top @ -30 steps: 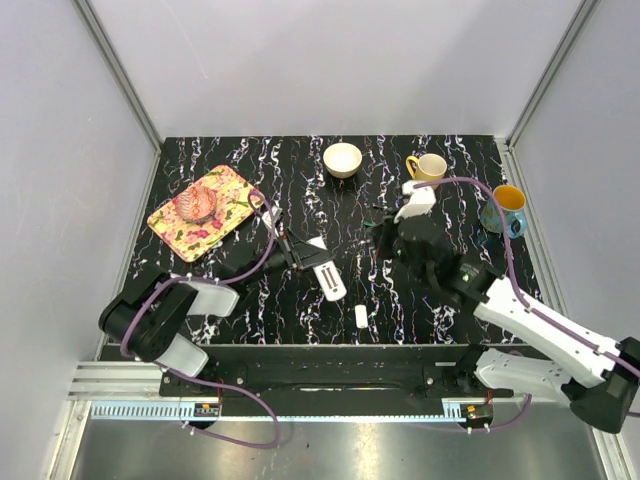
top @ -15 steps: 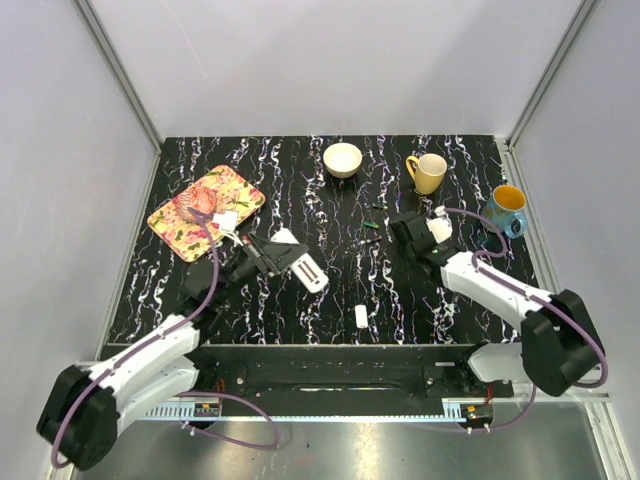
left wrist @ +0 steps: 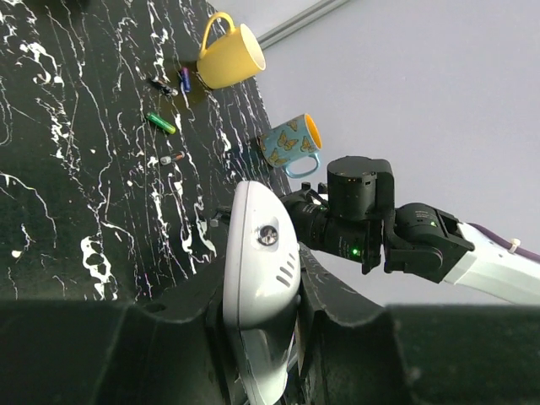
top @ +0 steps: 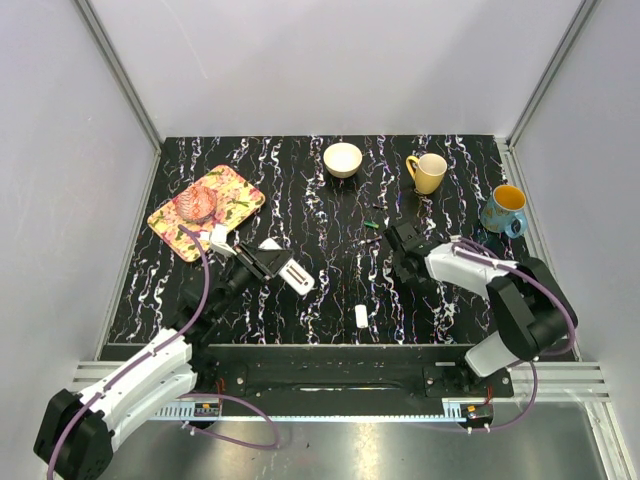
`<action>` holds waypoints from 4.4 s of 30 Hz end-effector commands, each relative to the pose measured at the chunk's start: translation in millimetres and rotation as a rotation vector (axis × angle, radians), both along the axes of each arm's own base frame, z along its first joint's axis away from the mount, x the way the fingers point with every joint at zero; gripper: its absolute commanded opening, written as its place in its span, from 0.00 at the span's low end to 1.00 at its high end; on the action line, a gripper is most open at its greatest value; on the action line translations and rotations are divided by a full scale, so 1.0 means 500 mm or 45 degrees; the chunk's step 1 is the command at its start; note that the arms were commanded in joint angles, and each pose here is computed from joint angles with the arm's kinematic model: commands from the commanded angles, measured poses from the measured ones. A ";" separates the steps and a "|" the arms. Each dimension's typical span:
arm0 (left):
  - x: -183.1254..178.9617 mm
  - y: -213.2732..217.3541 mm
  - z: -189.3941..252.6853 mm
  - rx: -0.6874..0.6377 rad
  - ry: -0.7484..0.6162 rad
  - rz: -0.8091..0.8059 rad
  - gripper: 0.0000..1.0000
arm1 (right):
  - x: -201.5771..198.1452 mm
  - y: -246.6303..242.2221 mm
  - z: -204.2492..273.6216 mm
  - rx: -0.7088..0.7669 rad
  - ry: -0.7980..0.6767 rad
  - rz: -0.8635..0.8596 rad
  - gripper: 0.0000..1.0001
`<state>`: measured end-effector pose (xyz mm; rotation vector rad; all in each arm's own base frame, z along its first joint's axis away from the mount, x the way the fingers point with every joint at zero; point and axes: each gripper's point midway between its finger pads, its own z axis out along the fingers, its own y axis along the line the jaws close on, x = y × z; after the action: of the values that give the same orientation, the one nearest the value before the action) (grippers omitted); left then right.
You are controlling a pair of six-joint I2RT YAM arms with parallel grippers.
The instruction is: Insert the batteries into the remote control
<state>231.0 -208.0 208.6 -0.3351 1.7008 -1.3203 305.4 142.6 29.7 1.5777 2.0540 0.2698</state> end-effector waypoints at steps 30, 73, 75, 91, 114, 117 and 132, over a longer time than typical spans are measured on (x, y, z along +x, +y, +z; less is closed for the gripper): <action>0.012 -0.001 -0.014 0.064 0.013 0.010 0.00 | 0.017 0.074 0.112 -0.502 -0.059 1.498 0.65; 0.009 -0.041 -0.019 0.124 0.007 -0.111 0.00 | 0.035 0.028 -0.024 -0.602 0.243 1.888 0.63; 0.009 -0.042 -0.020 0.125 0.009 -0.113 0.00 | 0.035 0.025 -0.024 -0.605 0.244 1.884 0.60; 0.005 -0.036 -0.012 0.110 -0.009 -0.099 0.00 | 0.044 0.026 0.022 -0.555 0.184 1.608 0.13; 0.008 -0.011 -0.022 0.115 0.024 -0.013 0.00 | -0.019 0.010 -0.012 -0.045 0.352 0.178 0.00; 0.008 -0.009 -0.022 0.118 0.025 -0.010 0.00 | -0.022 0.011 -0.024 -0.064 0.378 0.204 0.03; 0.007 -0.015 -0.020 0.135 0.027 -0.032 0.00 | -0.030 0.022 0.022 -0.076 0.362 0.396 0.50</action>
<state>230.7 -211.9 175.7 -0.2884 1.8539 -1.2125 287.9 152.0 16.6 1.4138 2.4939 0.0747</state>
